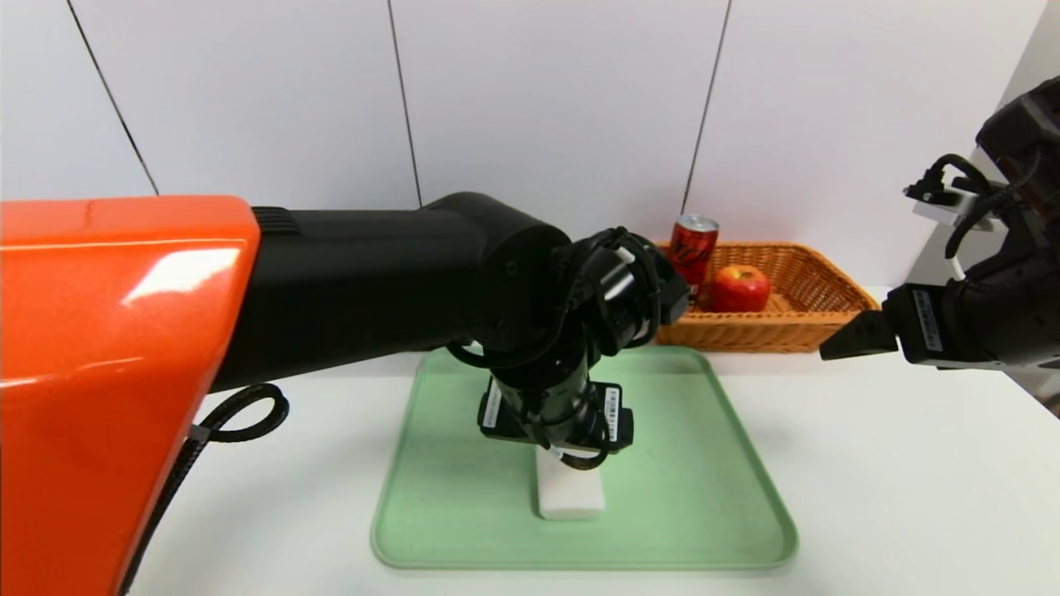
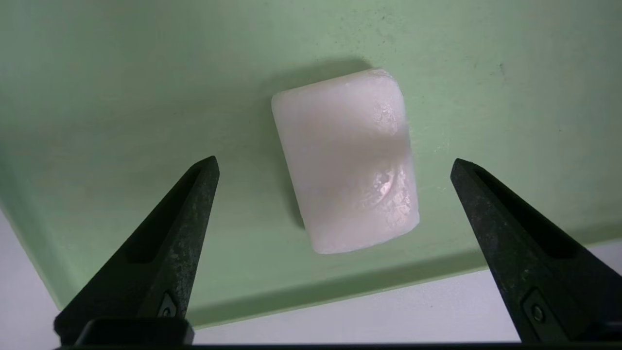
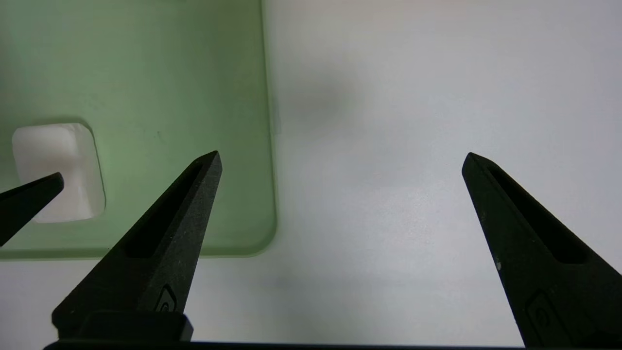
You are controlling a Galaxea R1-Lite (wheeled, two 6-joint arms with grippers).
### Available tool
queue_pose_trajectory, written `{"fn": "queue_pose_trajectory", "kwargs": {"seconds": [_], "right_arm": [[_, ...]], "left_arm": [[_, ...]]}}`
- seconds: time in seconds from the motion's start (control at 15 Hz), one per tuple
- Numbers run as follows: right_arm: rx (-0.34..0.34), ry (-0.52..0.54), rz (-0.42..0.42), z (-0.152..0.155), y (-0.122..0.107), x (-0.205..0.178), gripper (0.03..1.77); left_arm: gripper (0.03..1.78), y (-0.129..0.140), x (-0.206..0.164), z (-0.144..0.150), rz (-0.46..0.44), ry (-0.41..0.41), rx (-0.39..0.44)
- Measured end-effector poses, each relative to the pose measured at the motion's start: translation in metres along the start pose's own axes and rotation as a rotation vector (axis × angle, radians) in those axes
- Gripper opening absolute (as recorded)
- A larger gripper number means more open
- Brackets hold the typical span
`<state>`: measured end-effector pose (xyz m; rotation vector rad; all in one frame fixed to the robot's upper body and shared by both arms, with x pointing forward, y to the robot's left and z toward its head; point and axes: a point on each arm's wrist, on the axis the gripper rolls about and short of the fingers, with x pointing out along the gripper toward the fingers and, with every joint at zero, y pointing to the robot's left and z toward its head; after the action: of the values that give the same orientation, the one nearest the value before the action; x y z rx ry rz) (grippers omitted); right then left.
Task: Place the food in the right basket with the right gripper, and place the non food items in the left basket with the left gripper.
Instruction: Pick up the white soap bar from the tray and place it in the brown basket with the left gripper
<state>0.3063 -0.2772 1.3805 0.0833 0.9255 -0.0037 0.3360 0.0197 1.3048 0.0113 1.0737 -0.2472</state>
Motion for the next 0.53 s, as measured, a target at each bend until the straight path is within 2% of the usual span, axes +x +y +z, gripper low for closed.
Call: {"fn": "queue_pose_trajectory", "kwargs": {"seconds": [0.53], "right_arm": [[0.016,0.009,-0.002,-0.003,0.001,0.001,1.71]], "left_arm": [[1.69,-0.003,0.015,-0.001,-0.006,0.031,-0.010]]}}
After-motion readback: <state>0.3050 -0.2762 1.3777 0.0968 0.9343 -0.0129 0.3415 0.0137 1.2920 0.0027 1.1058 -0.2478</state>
